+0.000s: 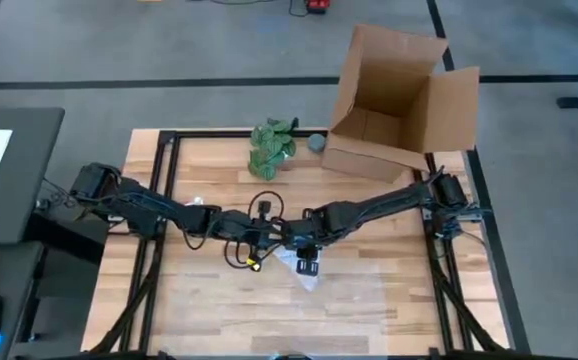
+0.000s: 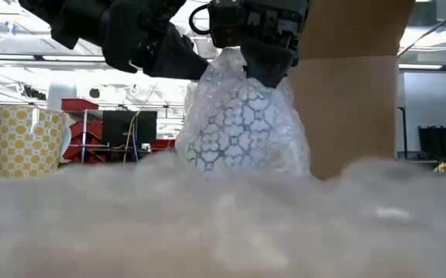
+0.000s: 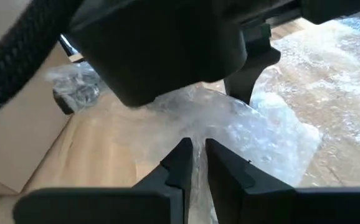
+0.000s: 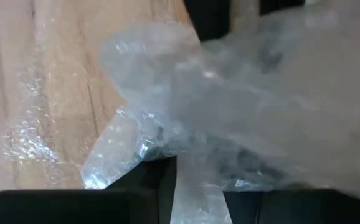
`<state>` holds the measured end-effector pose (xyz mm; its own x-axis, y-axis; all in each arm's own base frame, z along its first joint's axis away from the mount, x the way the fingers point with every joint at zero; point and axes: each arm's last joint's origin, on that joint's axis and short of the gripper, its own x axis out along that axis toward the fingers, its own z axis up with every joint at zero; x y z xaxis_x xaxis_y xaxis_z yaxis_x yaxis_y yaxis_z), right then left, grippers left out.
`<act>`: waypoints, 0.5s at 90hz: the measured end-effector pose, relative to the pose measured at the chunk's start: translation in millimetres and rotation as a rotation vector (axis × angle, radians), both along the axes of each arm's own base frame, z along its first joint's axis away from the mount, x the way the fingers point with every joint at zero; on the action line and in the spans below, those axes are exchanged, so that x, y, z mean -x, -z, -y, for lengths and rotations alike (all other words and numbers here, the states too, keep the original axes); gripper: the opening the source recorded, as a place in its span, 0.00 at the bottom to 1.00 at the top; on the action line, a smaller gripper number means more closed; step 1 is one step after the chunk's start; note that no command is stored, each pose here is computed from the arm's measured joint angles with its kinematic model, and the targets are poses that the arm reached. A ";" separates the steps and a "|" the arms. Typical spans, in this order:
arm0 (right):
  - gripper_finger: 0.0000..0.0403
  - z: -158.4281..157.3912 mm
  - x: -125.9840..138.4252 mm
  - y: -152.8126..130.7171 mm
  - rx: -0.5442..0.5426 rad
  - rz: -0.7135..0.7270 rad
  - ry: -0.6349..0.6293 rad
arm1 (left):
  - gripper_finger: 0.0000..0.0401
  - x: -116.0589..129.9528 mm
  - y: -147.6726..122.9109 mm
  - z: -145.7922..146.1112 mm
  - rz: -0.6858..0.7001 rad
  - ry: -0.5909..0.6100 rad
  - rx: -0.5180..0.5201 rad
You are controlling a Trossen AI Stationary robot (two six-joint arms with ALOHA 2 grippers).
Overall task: Wrap mug
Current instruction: Wrap the blue cup with the bubble wrap
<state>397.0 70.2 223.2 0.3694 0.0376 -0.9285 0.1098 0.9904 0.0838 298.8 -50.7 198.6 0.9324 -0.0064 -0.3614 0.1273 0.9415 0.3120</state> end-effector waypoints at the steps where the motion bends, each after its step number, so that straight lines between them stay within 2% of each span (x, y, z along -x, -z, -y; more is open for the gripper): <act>1: 0.25 -0.4 0.2 0.1 0.001 -0.001 -0.001 | 0.07 0.0 -0.1 0.1 0.001 0.004 0.000; 26: 0.25 -10.3 6.6 -6.7 0.005 -0.005 -0.027 | 0.11 -0.2 -0.8 1.0 0.007 0.019 0.023; 45: 0.25 -12.6 -3.4 -8.7 0.029 0.103 -0.027 | 0.11 -0.2 -0.7 1.0 0.007 0.019 0.022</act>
